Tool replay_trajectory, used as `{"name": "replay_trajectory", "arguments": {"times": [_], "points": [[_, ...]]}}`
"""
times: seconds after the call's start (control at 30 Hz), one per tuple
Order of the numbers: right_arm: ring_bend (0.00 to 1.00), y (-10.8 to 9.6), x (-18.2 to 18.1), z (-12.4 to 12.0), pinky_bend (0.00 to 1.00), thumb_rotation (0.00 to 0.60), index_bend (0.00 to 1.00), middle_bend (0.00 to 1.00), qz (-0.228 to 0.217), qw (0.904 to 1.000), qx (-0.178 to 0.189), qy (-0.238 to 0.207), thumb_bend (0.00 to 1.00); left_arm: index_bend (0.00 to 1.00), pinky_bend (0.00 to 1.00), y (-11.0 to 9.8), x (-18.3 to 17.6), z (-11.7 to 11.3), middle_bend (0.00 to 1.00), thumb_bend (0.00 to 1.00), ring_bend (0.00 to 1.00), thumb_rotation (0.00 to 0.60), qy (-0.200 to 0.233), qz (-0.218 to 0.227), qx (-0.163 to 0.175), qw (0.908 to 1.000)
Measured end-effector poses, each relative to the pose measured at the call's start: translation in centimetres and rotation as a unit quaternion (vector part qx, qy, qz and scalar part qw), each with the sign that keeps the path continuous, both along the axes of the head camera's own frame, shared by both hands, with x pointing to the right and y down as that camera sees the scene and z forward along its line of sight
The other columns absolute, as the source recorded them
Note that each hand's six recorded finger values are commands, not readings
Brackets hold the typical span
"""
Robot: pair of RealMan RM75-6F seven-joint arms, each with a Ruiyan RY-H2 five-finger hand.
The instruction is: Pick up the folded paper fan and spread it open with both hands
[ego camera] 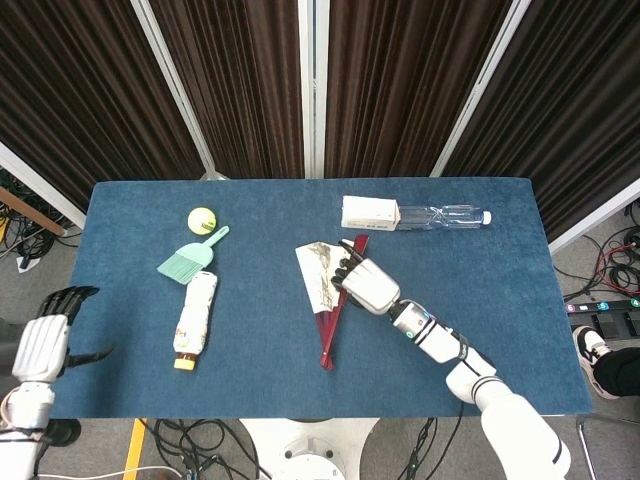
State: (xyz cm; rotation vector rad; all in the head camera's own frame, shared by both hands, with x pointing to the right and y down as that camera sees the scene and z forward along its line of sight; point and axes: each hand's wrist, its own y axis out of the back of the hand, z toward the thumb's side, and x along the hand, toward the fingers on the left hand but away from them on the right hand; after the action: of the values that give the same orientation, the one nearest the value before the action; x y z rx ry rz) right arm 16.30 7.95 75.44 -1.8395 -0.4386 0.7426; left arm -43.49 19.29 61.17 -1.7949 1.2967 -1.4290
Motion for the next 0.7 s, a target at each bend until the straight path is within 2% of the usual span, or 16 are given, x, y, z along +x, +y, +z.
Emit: {"name": "replay_trajectory", "arguments": {"times": [0.17, 0.27, 0.33, 0.43, 0.57, 0.7], "points": [[0.33, -1.8, -0.3, -2.0, 0.07, 0.6, 0.83, 0.66, -0.024, 0.9994, -0.011, -0.021, 0.63, 0.18, 0.18, -3.0, 2.5, 1.8, 0.15, 0.03, 0.1, 0.6, 0.114, -0.015, -0.017, 0.9932], [0.33, -2.7, -0.5, -3.5, 0.08, 0.6, 0.83, 0.66, -0.034, 0.9987, -0.014, -0.034, 0.63, 0.18, 0.23, -5.4, 4.9, 3.8, 0.15, 0.03, 0.1, 0.6, 0.19, -0.027, -0.042, 0.9805], [0.33, -3.2, -0.7, -4.7, 0.1, 0.6, 0.83, 0.66, -0.038, 0.9981, -0.02, -0.045, 0.63, 0.18, 0.23, -6.6, 6.3, 4.9, 0.15, 0.03, 0.1, 0.6, 0.223, -0.03, -0.058, 0.9726], [0.33, -3.8, -1.0, -6.7, 0.12, 0.6, 0.84, 0.66, -0.038, 0.9969, -0.032, -0.062, 0.63, 0.18, 0.23, -8.1, 8.8, 6.1, 0.15, 0.03, 0.1, 0.6, 0.279, -0.037, -0.076, 0.9565], [0.33, -4.9, -1.5, -9.5, 0.13, 0.6, 0.84, 0.66, -0.033, 0.9954, -0.047, -0.077, 0.63, 0.18, 0.23, -9.4, 13.0, 7.5, 0.15, 0.03, 0.1, 0.6, 0.356, -0.038, -0.108, 0.9276], [0.33, -6.2, -2.1, -12.3, 0.13, 0.6, 0.83, 0.66, -0.021, 0.9944, -0.06, -0.085, 0.63, 0.18, 0.23, -9.9, 17.0, 8.6, 0.15, 0.03, 0.1, 0.6, 0.399, -0.024, -0.128, 0.9077]]}}
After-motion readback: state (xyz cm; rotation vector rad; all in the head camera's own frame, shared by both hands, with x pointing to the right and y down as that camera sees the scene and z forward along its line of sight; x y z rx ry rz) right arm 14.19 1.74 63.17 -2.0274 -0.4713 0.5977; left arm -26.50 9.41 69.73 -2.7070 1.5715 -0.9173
